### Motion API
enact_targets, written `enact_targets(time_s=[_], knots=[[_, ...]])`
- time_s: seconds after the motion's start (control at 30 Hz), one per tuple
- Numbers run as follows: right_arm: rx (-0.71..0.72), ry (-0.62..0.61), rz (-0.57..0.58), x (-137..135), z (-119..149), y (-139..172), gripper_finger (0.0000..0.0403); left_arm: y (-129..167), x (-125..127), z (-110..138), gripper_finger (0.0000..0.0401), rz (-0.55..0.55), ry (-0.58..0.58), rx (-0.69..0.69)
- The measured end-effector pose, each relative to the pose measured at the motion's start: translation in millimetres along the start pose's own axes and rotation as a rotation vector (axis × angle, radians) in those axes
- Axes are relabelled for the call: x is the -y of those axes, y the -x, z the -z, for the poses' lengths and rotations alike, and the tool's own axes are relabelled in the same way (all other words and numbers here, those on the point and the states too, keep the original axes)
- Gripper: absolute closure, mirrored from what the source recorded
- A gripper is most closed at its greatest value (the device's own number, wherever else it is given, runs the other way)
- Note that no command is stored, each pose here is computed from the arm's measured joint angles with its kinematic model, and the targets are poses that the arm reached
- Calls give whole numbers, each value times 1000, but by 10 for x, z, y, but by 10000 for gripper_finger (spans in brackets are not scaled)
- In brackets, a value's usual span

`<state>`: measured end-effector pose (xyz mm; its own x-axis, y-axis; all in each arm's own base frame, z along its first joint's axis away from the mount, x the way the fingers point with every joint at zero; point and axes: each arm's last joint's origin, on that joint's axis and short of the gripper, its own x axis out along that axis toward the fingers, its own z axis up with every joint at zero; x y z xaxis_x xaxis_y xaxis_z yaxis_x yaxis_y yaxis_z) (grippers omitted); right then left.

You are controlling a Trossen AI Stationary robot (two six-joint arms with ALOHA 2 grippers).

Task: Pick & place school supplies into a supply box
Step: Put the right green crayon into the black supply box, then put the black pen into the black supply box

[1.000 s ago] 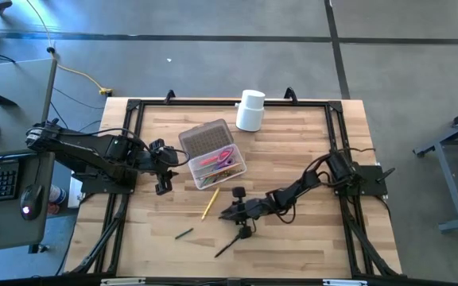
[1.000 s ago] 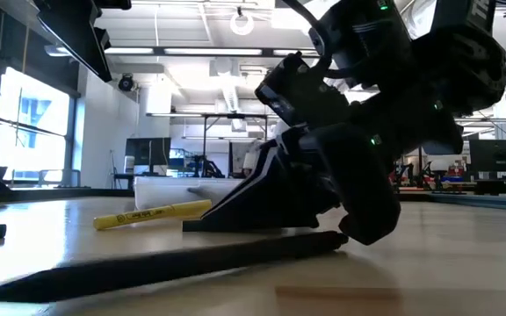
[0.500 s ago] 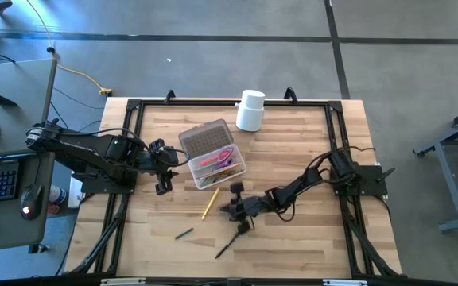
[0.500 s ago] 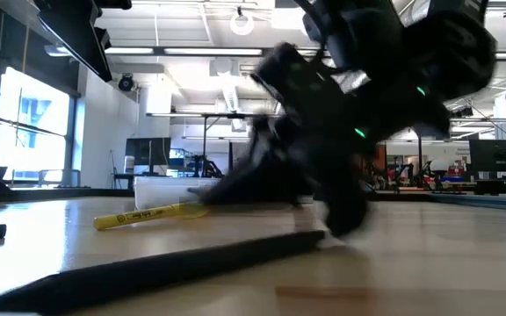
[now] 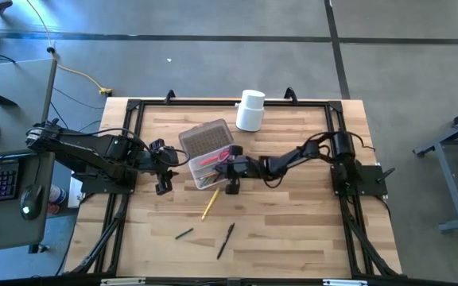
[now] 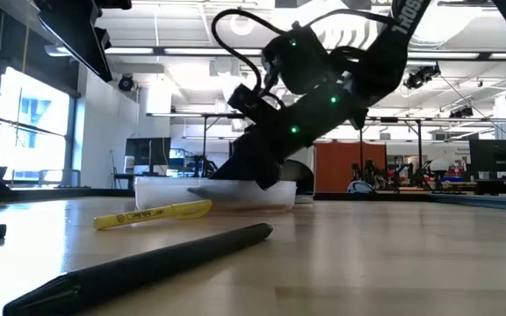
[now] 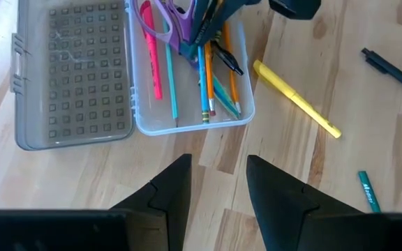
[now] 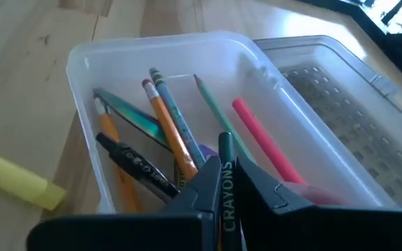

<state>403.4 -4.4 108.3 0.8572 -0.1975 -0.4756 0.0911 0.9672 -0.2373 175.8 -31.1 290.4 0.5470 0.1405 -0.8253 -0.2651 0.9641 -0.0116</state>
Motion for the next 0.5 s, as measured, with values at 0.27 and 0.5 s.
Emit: enact_targets(time_s=[0.27, 0.5], knots=[[14, 12, -21, 49, -2, -11, 355, 0, -12, -6, 229, -42, -16, 19], [93, 24, -47, -137, -113, 41, 314, 1, -13, -7, 229, -45, -18, 21]])
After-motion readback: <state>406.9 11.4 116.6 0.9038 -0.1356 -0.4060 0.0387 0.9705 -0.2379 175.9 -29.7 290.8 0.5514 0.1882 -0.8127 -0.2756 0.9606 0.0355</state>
